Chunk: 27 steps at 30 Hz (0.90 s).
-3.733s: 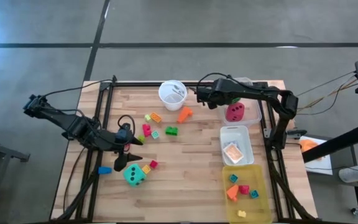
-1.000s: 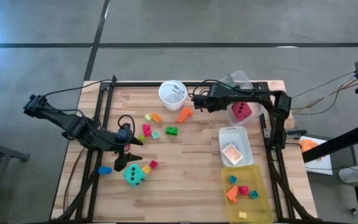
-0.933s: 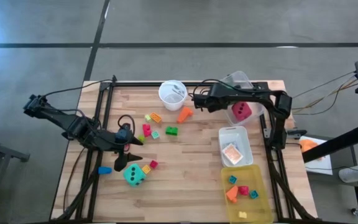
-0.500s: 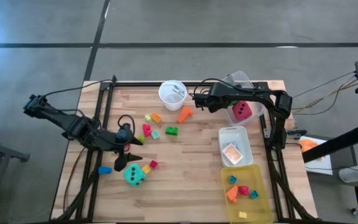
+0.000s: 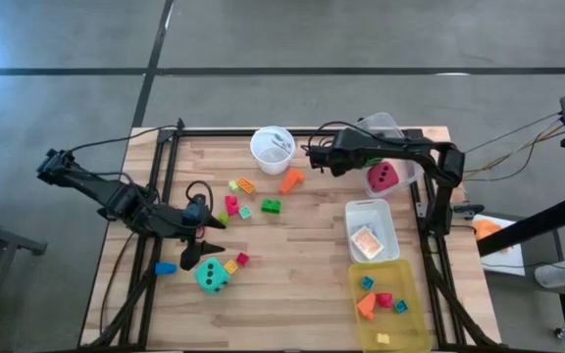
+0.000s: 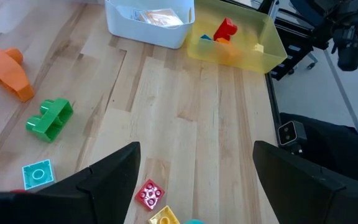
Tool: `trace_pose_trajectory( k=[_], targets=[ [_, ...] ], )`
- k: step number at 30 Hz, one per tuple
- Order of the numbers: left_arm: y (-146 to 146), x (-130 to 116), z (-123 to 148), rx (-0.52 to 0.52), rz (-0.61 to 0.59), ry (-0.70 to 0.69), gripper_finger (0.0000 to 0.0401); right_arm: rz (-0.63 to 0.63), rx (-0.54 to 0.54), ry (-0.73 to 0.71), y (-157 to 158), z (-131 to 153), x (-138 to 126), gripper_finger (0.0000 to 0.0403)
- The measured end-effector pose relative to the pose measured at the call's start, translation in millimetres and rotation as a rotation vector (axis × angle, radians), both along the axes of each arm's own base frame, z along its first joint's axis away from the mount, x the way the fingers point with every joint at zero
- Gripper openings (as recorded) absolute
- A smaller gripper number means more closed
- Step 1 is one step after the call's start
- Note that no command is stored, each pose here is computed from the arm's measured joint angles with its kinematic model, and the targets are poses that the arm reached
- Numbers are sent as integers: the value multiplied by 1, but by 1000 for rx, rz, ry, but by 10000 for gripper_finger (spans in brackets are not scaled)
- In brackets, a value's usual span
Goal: Pick & Place Toys
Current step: Put the green dice into the transparent bin
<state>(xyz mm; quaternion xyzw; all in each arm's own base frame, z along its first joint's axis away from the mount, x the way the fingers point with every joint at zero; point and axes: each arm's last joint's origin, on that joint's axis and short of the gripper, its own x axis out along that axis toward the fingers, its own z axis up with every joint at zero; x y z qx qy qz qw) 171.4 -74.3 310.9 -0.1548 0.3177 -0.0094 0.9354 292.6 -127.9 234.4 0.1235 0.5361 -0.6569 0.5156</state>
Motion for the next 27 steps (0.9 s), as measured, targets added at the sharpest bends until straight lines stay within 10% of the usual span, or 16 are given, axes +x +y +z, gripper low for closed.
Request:
trace_pose_trajectory(
  k=[27],
  targets=[
    [0,0,0,-1,1,1,314,32,84,-142,-12,25,8,118]
  ],
)
